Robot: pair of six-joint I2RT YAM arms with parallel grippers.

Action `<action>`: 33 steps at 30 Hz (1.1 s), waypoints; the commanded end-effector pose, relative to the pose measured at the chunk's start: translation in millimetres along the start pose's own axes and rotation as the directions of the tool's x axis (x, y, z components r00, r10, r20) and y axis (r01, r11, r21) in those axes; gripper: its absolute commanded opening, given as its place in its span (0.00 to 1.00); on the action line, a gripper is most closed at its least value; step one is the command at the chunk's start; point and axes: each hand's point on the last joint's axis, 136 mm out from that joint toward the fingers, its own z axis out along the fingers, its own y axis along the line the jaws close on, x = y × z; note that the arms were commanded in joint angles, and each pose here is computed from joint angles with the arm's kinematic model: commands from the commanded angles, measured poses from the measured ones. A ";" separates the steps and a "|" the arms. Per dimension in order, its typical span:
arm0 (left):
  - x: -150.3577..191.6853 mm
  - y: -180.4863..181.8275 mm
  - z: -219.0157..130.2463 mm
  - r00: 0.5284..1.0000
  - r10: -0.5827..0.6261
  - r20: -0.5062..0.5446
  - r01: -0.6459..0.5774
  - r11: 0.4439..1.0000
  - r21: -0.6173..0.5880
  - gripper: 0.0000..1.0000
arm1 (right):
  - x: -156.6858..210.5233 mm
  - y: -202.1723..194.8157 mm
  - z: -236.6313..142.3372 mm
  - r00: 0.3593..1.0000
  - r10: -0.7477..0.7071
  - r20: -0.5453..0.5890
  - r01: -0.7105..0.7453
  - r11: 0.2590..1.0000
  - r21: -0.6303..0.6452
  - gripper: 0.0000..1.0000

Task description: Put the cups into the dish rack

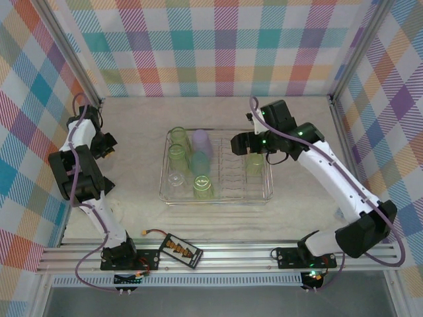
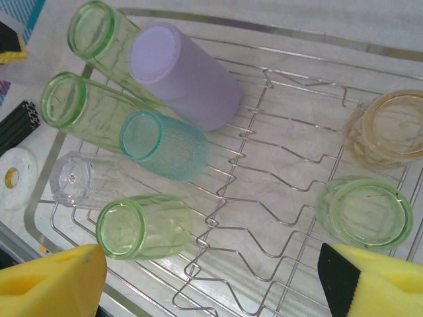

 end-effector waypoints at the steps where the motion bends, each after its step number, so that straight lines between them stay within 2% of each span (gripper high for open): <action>1: 8.3 -10.2 -35.1 1.000 0.008 0.019 -0.009 0.998 0.059 0.00 | -2.6 3.7 -26.3 0.998 0.005 0.055 -0.005 1.000 0.007 0.83; 5: 16.0 -20.3 -90.5 0.995 0.005 0.098 -0.021 0.987 0.162 0.00 | 3.0 -10.5 -45.4 0.993 -0.054 0.100 0.045 0.995 0.094 0.83; 9: 37.3 -50.0 -149.4 0.992 -0.010 0.125 -0.040 0.920 0.390 0.00 | 6.2 -31.5 -68.8 0.976 -0.114 0.187 0.074 0.975 0.209 0.86; 11: 49.1 -69.6 -173.9 0.995 -0.030 0.095 -0.024 0.853 0.522 0.00 | 5.9 -43.9 -81.3 0.972 -0.094 0.216 0.035 0.965 0.261 0.86; 15: 67.1 -127.2 -226.1 0.999 -0.031 0.030 -0.005 0.606 0.795 0.00 | 9.3 -63.9 -95.9 0.975 0.056 0.214 -0.109 0.962 0.248 0.86; 17: 78.7 -159.5 -252.2 0.999 0.019 0.036 -0.041 0.497 0.867 0.00 | 5.0 -57.2 -97.6 0.971 0.117 0.210 -0.148 0.979 0.143 0.86; 20: 106.8 -208.6 -281.7 0.987 0.150 0.051 -0.103 0.370 0.923 0.00 | -11.9 -29.2 -98.7 0.966 0.185 0.182 -0.164 0.978 -0.128 0.92; 23: 139.8 -252.2 -309.3 0.957 0.275 0.090 -0.158 0.234 0.959 0.00 | -36.1 -0.1 -101.7 0.952 0.283 0.118 -0.213 0.887 -0.410 0.93; 25: 159.1 -273.8 -329.3 0.937 0.326 0.129 -0.182 0.139 0.973 0.00 | -52.6 12.8 -99.4 0.940 0.333 0.074 -0.245 0.810 -0.533 0.90; 28: 181.2 -296.4 -357.7 0.910 0.363 0.201 -0.219 0.008 0.976 0.00 | -69.7 26.0 -93.4 0.938 0.344 0.029 -0.251 0.737 -0.627 0.88; 31: 198.8 -308.7 -376.4 0.892 0.390 0.229 -0.217 -0.075 0.973 0.00 | -77.2 44.2 -87.0 0.955 0.297 0.021 -0.208 0.716 -0.666 0.90; 33: 210.4 -315.0 -383.5 0.882 0.407 0.238 -0.212 -0.108 0.971 0.00 | -78.0 55.3 -77.9 0.962 0.271 0.004 -0.198 0.712 -0.674 0.91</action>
